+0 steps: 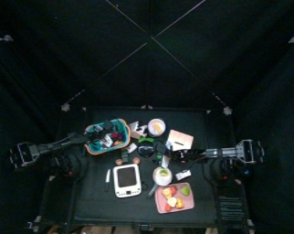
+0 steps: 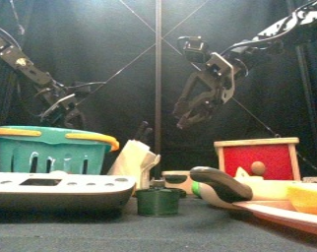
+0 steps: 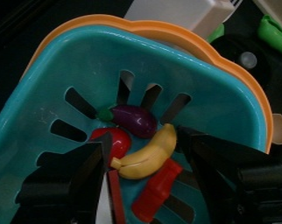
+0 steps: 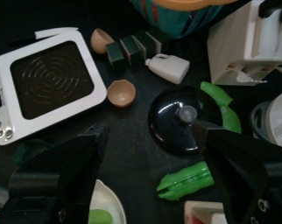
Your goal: Grab detergent
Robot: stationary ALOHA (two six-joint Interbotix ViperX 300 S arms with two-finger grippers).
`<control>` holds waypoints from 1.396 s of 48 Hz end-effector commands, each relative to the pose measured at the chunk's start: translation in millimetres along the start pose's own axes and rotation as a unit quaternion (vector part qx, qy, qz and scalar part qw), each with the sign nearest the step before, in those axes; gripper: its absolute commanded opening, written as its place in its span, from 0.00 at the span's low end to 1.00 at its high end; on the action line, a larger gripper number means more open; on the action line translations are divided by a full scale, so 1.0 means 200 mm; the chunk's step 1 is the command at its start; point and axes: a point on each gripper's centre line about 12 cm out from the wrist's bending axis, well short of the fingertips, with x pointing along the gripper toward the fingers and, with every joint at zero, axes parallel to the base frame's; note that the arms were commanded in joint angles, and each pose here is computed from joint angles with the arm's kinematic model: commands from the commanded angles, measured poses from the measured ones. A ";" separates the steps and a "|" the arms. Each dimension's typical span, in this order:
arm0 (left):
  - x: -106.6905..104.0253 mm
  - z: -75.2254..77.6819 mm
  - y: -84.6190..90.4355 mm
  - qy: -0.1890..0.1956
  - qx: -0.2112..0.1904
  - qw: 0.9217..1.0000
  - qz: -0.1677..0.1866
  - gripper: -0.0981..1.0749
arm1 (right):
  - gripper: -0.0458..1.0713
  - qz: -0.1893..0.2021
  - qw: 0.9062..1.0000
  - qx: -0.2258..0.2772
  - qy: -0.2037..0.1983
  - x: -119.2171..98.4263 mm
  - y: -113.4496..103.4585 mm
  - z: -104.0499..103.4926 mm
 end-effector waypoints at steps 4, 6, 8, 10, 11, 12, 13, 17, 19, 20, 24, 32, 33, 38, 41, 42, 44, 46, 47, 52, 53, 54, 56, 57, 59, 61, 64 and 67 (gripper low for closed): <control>-0.12 0.14 -0.05 -0.068 0.009 0.998 -0.017 0.89 | 0.97 0.010 1.000 -0.002 -0.017 0.04 0.01 0.07; -0.16 0.16 -0.06 -0.087 0.011 0.996 -0.023 0.89 | 0.98 0.011 1.000 -0.004 -0.017 0.07 0.01 0.09; -0.20 0.18 -0.07 -0.105 0.012 0.994 -0.031 0.89 | 0.97 0.011 1.000 -0.007 -0.015 0.10 0.01 0.09; -0.23 0.18 -0.10 -0.126 0.017 0.991 -0.041 0.89 | 0.98 0.011 1.000 -0.013 -0.017 0.12 0.02 0.11; -0.24 0.19 -0.10 -0.133 0.020 0.990 -0.045 0.89 | 0.97 0.011 1.000 -0.017 -0.017 0.13 0.02 0.11; -0.26 0.19 -0.12 -0.141 0.022 0.989 -0.049 0.89 | 0.98 0.011 1.000 -0.020 -0.019 0.13 0.02 0.12; -0.26 0.19 -0.12 -0.146 0.024 0.988 -0.053 0.89 | 0.98 0.011 0.999 -0.022 -0.020 0.14 0.02 0.13; -0.28 0.18 -0.17 -0.164 0.033 0.983 -0.072 0.89 | 0.98 0.013 0.999 -0.036 -0.022 0.19 0.03 0.16; -0.28 0.16 -0.19 -0.170 0.039 0.981 -0.083 0.89 | 0.97 0.012 0.999 -0.042 -0.021 0.22 0.04 0.17; -0.28 0.16 -0.21 -0.173 0.042 0.980 -0.089 0.89 | 0.97 0.011 0.999 -0.045 -0.019 0.23 0.04 0.17; -0.28 0.12 -0.25 -0.184 0.051 0.975 -0.111 0.89 | 0.97 0.005 0.998 -0.059 -0.011 0.30 0.03 0.17; -0.27 0.01 -0.31 -0.216 0.071 0.963 -0.146 0.89 | 0.97 -0.015 0.995 -0.098 -0.002 0.41 0.02 0.19; -0.27 0.00 -0.31 -0.218 0.074 0.962 -0.148 0.89 | 0.97 -0.017 0.995 -0.101 -0.002 0.42 0.02 0.19; -0.27 -0.06 -0.30 -0.214 0.082 0.961 -0.152 0.89 | 0.97 -0.026 0.994 -0.103 0.002 0.49 0.01 0.21; -0.26 -0.09 -0.30 -0.207 0.085 0.963 -0.153 0.89 | 0.97 -0.026 0.995 -0.100 0.001 0.53 0.00 0.22; -0.26 -0.10 -0.30 -0.204 0.086 0.963 -0.153 0.89 | 0.97 -0.027 0.995 -0.100 0.002 0.54 0.00 0.22; -0.26 -0.11 -0.30 -0.203 0.087 0.963 -0.153 0.89 | 0.97 -0.028 0.995 -0.100 0.002 0.57 0.00 0.22; -0.25 -0.13 -0.30 -0.199 0.088 0.964 -0.153 0.89 | 0.97 -0.031 0.995 -0.097 0.002 0.60 -0.02 0.23; -0.25 -0.13 -0.30 -0.199 0.088 0.964 -0.153 0.89 | 0.97 -0.033 0.995 -0.096 0.002 0.61 -0.03 0.23; -0.25 -0.21 -0.29 -0.177 0.095 0.967 -0.156 0.89 | 0.97 -0.040 0.995 -0.086 0.005 0.66 -0.07 0.23; -0.25 -0.23 -0.30 -0.174 0.098 0.967 -0.158 0.89 | 0.97 -0.040 0.996 -0.084 0.005 0.67 -0.07 0.23; -0.25 -0.24 -0.30 -0.171 0.101 0.967 -0.160 0.89 | 0.97 -0.042 0.996 -0.082 0.006 0.68 -0.08 0.23; -0.26 -0.26 -0.30 -0.169 0.105 0.966 -0.163 0.89 | 0.97 -0.046 0.996 -0.079 0.008 0.69 -0.10 0.23; -0.27 -0.28 -0.30 -0.167 0.108 0.966 -0.166 0.89 | 0.97 -0.047 0.996 -0.077 0.008 0.70 -0.11 0.23; -0.28 -0.31 -0.31 -0.169 0.112 0.963 -0.174 0.89 | 0.97 -0.049 0.996 -0.075 0.009 0.71 -0.13 0.22; -0.29 -0.32 -0.31 -0.171 0.115 0.962 -0.180 0.89 | 0.97 -0.053 0.996 -0.073 0.010 0.72 -0.15 0.22; -0.31 -0.34 -0.32 -0.175 0.117 0.960 -0.186 0.89 | 0.97 -0.053 0.996 -0.069 0.010 0.73 -0.17 0.22; -0.33 -0.34 -0.31 -0.181 0.118 0.958 -0.188 0.89 | 0.97 -0.054 0.997 -0.061 0.011 0.75 -0.19 0.22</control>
